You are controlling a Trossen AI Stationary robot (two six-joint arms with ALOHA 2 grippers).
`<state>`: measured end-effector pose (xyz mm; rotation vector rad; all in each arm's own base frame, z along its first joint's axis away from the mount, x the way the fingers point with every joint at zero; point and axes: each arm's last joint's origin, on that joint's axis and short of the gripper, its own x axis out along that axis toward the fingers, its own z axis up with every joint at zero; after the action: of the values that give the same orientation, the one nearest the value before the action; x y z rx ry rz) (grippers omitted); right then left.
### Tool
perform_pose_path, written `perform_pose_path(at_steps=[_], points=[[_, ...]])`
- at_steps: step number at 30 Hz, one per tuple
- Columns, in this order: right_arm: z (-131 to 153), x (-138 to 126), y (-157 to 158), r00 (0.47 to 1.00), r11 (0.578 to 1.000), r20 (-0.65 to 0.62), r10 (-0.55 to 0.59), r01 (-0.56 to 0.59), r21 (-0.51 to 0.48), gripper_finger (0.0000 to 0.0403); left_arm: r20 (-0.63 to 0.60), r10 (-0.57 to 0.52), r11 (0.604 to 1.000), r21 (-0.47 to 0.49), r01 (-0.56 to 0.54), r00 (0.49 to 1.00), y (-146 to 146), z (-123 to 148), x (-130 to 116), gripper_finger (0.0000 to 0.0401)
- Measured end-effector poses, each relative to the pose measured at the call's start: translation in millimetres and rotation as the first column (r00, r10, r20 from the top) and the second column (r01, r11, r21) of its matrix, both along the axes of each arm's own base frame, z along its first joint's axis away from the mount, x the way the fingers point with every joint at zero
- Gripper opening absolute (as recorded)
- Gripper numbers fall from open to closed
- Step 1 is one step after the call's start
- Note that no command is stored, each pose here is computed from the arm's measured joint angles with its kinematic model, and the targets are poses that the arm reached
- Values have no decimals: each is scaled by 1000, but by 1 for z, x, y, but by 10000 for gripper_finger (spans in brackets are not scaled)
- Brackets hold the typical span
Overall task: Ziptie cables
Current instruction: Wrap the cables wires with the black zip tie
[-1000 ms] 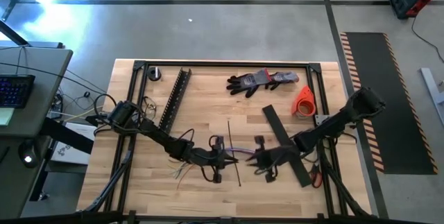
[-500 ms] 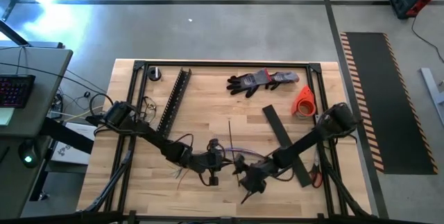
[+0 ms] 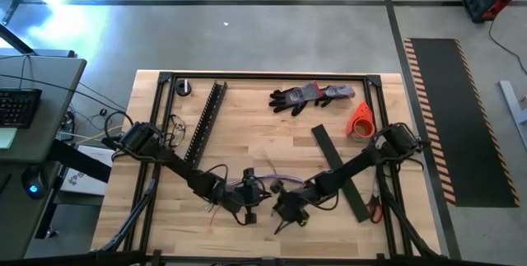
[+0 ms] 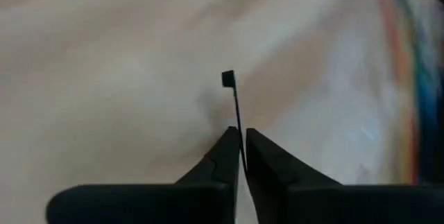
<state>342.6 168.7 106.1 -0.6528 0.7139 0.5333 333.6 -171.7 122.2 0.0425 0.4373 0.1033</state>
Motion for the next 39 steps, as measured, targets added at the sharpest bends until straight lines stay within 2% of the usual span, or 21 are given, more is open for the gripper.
perform_pose_path(at_steps=[5, 7, 9, 11, 15, 18, 20, 25, 29, 34, 39], points=[[0, -14, -8, 975, 975, -33, -220, 221, 34, 1, 21, 15, 999, -35, -14, 1000, 4, 0, 4, 3], [1, -27, -15, 962, 957, -16, -272, 272, 103, 0, 19, -17, 1000, -23, 18, 1000, 5, -2, 6, 12], [6, -42, -23, 944, 927, 59, -325, 306, 217, 0, 13, -40, 999, -1, 40, 999, 6, -5, 7, 29], [14, -57, -31, 908, 884, 165, -386, 313, 348, 0, 10, -49, 999, 16, 48, 999, 8, -8, 9, 51], [20, -84, -48, 794, 780, 308, -525, 304, 546, 0, 48, -35, 999, 34, 33, 998, 18, -12, 17, 100], [24, -94, -55, 733, 721, 348, -584, 271, 638, 0, 92, -7, 1000, 28, 4, 996, 29, -13, 25, 130], [24, -96, -57, 715, 700, 348, -607, 273, 660, 0, 122, -10, 1000, 11, 9, 992, 36, -15, 30, 144], [29, -90, -53, 712, 697, 349, -609, 271, 664, 0, 168, -37, 999, -27, 42, 985, 49, -24, 40, 156], [31, -84, -50, 725, 720, 355, -591, 275, 637, 0, 174, -34, 999, -18, 37, 984, 49, -25, 48, 148], [28, -81, -49, 741, 732, 332, -584, 304, 610, 0, 201, -43, 999, 11, 41, 979, 41, -17, 50, 112], [27, -79, -48, 751, 737, 311, -582, 326, 592, 0, 216, -38, 999, 27, 33, 976, 37, -13, 52, 56]])
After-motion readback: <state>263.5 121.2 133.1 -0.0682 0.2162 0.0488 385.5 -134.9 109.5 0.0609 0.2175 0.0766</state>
